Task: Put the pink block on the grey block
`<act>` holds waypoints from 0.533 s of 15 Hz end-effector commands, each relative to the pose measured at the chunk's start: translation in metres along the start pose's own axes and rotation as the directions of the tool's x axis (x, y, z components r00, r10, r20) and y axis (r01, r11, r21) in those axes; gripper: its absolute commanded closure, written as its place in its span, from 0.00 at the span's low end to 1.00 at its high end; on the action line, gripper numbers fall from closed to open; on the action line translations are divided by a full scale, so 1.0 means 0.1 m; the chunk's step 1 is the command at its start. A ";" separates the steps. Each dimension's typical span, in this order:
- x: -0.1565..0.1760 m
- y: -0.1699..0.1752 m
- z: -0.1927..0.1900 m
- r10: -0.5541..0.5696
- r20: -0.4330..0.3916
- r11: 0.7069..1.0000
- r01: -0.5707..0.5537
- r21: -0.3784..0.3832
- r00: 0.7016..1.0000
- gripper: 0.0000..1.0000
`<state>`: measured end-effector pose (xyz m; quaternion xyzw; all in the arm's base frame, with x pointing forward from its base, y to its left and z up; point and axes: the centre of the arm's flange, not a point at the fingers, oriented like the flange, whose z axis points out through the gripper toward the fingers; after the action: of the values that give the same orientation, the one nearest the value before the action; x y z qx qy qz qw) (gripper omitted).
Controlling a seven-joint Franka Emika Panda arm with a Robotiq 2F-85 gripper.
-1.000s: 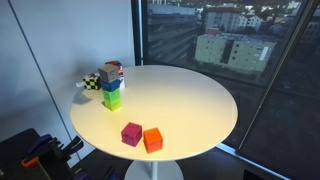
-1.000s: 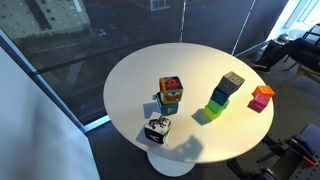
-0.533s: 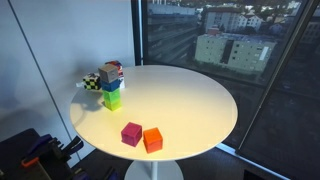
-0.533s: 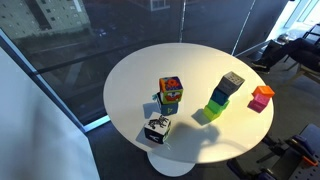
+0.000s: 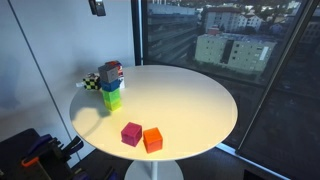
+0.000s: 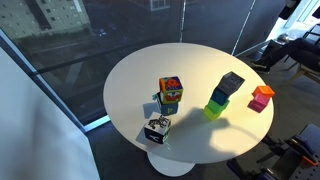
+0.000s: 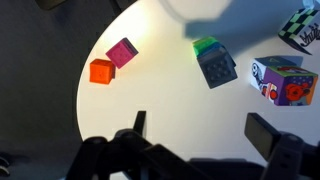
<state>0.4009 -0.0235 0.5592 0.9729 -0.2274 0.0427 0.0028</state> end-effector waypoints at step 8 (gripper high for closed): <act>0.24 0.27 0.32 -0.247 0.078 0.968 0.241 0.073 0.966 0.00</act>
<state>0.4105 -0.0505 0.5322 0.9902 -0.1389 0.0094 -0.0127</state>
